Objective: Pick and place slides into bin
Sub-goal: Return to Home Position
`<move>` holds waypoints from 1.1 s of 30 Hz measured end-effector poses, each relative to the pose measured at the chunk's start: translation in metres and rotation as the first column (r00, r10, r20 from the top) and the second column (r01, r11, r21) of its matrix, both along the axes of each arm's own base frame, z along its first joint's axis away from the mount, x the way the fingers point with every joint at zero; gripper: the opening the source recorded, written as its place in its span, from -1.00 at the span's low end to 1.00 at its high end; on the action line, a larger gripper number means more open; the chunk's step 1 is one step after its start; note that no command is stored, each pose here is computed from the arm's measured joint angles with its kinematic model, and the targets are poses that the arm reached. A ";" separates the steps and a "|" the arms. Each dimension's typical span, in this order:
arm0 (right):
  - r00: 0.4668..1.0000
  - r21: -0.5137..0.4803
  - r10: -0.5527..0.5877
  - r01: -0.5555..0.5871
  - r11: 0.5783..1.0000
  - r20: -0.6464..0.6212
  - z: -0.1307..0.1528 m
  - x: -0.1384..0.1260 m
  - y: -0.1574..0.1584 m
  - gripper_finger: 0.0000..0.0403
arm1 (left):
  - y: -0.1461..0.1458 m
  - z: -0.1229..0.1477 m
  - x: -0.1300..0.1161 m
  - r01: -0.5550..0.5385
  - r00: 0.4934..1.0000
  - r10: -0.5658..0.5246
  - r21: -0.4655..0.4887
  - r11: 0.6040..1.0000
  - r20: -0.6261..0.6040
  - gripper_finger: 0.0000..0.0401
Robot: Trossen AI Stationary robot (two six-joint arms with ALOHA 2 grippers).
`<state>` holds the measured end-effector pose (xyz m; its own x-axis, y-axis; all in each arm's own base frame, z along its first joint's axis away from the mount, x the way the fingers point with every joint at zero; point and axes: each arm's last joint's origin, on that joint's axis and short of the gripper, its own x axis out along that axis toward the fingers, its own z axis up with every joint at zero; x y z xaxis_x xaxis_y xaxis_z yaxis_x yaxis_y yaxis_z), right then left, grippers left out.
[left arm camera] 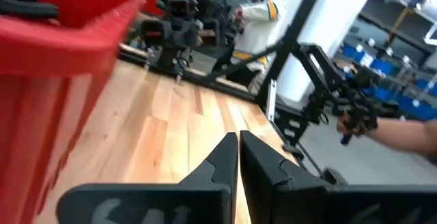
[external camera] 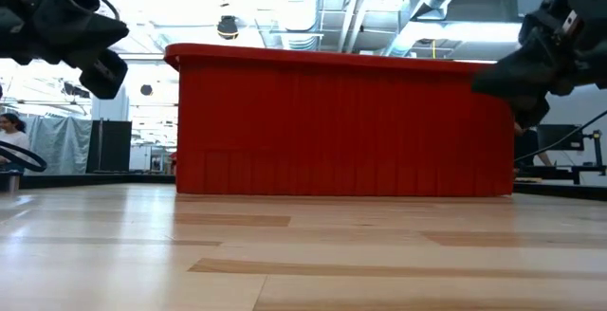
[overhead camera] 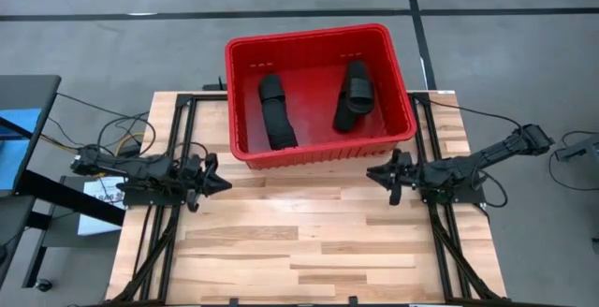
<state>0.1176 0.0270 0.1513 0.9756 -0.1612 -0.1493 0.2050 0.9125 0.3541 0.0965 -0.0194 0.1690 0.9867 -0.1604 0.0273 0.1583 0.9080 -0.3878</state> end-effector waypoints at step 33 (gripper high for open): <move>0.973 -0.110 0.109 -0.134 0.985 -0.204 -0.018 -0.004 0.002 -0.62 | -0.002 -0.003 0.001 0.038 0.999 -0.043 0.266 0.963 0.012 -0.97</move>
<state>0.1135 0.0285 0.1338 0.9426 -0.0721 -0.3260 0.1440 0.9687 0.2021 0.0975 -0.0209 0.1660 0.9790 -0.2038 -0.0044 0.2015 0.9708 -0.1302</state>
